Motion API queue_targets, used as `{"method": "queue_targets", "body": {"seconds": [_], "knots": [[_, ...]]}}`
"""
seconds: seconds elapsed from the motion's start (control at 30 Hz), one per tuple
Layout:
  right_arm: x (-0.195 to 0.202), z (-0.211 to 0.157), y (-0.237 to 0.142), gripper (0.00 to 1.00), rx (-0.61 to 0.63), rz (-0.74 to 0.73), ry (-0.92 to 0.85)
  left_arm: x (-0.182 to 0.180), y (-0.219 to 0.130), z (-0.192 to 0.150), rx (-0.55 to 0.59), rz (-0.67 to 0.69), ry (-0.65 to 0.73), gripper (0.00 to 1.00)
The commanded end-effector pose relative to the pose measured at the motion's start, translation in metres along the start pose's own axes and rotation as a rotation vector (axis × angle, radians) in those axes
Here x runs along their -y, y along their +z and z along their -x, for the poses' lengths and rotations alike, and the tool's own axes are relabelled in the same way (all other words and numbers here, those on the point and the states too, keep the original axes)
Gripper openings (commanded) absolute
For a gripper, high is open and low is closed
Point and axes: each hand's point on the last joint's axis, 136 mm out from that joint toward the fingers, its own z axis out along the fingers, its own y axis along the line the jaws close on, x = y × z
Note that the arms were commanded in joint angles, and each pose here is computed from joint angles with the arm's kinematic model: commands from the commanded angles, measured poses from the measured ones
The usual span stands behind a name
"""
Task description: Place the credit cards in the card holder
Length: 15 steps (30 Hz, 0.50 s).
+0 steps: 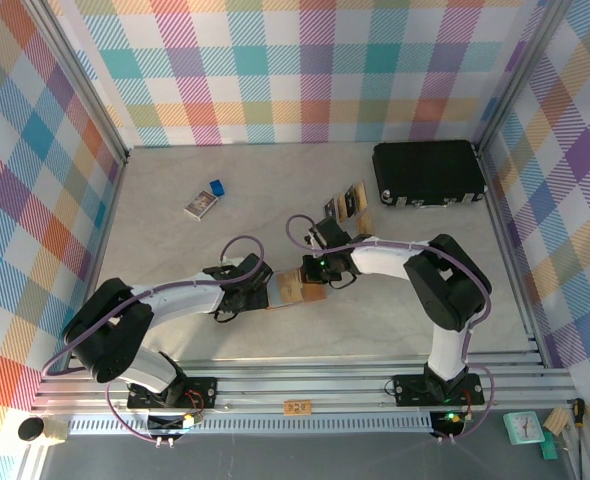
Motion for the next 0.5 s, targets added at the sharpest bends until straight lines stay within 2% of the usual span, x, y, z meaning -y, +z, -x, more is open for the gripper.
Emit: {"method": "queue_targets", "body": {"seconds": [0.0,0.47], "knots": [[-0.008,0.002,0.004,0.03,-0.015,0.015,-0.009,0.002,0.021,-0.012,-0.040,-0.003,0.007,1.00],[-0.030,-0.007,0.015,0.01,-0.048,0.047,-0.034,0.004,0.025,-0.014,-0.048,-0.008,0.008,1.00]]}}
